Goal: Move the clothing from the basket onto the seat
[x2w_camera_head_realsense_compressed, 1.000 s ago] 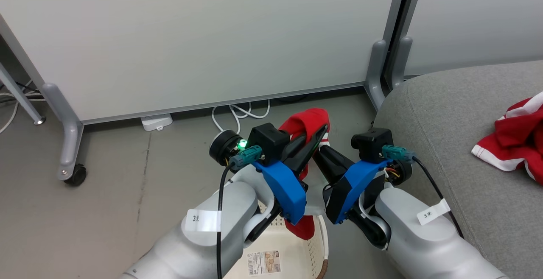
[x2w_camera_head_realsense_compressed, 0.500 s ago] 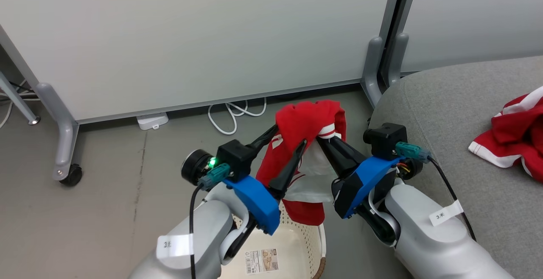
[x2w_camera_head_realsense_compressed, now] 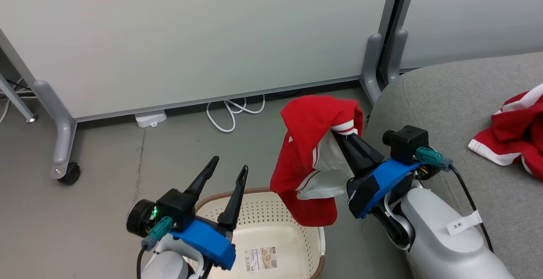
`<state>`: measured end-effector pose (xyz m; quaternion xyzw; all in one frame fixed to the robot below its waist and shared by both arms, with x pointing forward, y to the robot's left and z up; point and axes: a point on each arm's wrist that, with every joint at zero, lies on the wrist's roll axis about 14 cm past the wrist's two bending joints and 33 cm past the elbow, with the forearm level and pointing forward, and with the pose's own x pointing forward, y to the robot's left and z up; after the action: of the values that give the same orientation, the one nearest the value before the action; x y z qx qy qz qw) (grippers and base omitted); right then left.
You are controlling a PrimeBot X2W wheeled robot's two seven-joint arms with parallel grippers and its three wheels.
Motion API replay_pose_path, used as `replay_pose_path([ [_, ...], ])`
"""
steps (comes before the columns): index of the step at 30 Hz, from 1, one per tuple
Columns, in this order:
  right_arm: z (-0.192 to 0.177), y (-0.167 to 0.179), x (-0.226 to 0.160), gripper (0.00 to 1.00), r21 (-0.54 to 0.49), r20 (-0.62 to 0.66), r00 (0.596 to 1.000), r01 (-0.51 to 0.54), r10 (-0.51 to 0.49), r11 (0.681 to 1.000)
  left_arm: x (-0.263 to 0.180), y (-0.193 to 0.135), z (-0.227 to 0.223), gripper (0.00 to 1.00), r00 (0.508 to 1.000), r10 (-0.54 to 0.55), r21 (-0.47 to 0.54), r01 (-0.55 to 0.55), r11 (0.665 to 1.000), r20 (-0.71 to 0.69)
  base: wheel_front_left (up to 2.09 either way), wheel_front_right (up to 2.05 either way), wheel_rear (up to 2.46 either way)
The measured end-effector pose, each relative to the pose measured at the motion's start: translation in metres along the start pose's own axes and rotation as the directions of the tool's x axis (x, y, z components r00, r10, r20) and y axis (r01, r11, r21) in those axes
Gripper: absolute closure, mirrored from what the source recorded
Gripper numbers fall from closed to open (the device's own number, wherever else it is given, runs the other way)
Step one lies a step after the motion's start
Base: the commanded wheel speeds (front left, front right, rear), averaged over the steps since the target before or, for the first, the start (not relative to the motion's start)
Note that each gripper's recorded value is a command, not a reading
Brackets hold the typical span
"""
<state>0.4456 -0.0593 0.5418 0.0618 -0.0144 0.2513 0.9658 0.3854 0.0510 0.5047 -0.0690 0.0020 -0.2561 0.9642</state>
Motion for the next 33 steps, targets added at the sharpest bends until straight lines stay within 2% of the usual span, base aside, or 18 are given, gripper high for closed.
replay_pose_path([
  [13, -0.005, -0.008, -0.013, 1.00, 0.007, 0.001, 0.999, 0.036, -0.036, 0.999, -0.029, 0.019, -0.022, 0.00, 0.994, 0.103, -0.018, -0.104, 0.994, -0.034, 0.00, 0.00, 0.00],
  [24, -0.007, -0.012, -0.015, 1.00, 0.012, -0.002, 0.999, 0.049, -0.049, 0.999, -0.028, 0.017, -0.027, 0.00, 0.994, 0.107, -0.026, -0.108, 0.994, -0.039, 0.00, 0.00, 0.00],
  [33, -0.007, -0.032, -0.028, 1.00, 0.015, -0.001, 0.994, 0.112, -0.112, 0.994, -0.011, 0.011, -0.030, 0.00, 0.997, 0.071, -0.029, -0.072, 0.997, -0.043, 0.00, 0.00, 0.00],
])
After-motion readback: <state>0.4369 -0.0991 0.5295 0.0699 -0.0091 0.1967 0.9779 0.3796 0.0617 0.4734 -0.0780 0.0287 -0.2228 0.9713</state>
